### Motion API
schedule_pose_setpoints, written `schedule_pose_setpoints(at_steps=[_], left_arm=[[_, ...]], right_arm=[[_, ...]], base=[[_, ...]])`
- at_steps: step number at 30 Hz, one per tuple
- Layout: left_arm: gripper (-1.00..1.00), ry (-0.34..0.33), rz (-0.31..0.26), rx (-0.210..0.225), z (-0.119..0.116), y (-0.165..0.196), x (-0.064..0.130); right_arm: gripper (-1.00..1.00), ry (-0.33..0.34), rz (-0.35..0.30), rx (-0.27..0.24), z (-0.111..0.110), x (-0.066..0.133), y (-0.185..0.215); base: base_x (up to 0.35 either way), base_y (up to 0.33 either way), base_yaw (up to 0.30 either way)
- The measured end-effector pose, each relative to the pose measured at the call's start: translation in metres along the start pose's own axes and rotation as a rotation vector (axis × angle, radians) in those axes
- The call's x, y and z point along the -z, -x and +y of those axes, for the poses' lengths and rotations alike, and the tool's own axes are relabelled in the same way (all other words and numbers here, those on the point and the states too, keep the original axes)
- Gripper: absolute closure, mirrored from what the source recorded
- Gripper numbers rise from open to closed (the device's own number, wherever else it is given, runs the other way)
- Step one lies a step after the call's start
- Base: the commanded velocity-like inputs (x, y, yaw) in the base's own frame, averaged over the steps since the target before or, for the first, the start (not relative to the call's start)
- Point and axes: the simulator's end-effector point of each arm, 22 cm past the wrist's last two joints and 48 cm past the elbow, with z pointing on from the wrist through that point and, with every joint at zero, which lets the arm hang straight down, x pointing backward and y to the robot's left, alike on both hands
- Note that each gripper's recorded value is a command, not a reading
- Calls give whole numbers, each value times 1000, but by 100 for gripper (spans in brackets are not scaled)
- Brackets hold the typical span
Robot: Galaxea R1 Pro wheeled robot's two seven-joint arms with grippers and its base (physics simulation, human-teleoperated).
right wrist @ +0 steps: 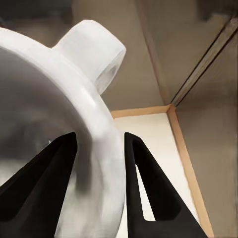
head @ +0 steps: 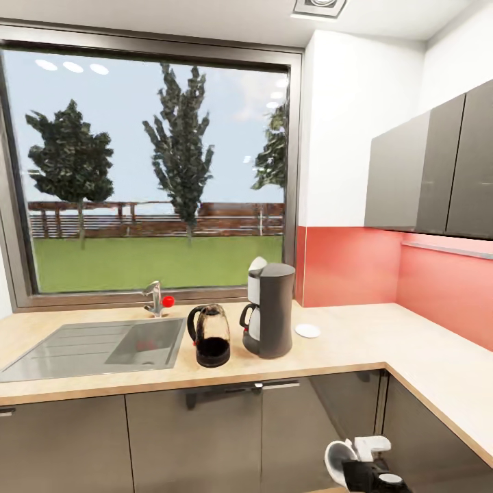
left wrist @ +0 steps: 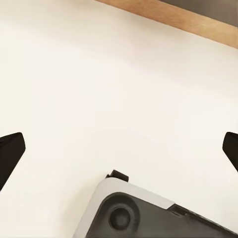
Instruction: Set up a coffee station on the kitchen countertop: keep the coffee maker on the countertop, move the bottle of coffee from the kitchen shelf to the counter next to the coffee maker, place a paper coffee filter on top of the coffee maker, put the saucer next to the coffee maker with the coffee cup on the saucer, and place the electric kettle next to the coffee maker.
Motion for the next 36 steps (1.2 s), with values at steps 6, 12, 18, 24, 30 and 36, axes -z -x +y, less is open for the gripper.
schedule_pose_setpoints(at_steps=[6, 12, 18, 24, 30, 36], left_arm=[[-100, -4, 1, -2, -2, -1, 0], [-100, -2, 1, 0, -2, -1, 0], [-100, -1, 2, 1, -2, -1, 0], [-100, -1, 1, 1, -2, -1, 0], [-100, -3, 2, -1, -2, -1, 0], [-100, -4, 2, -2, -3, -1, 0]], right_arm=[[100, 4, -65, -56, -7, 29, 66], [100, -11, -111, -63, -12, 49, 109], [100, -36, -159, -72, -19, 61, 132], [100, -42, -198, -81, -22, 66, 151], [100, -73, -235, -117, -38, 75, 196], [100, -55, -195, -193, -50, 89, 244]], base=[[0, 0, 0], [0, 0, 0], [0, 0, 0], [0, 0, 0], [0, 0, 0], [0, 0, 0]])
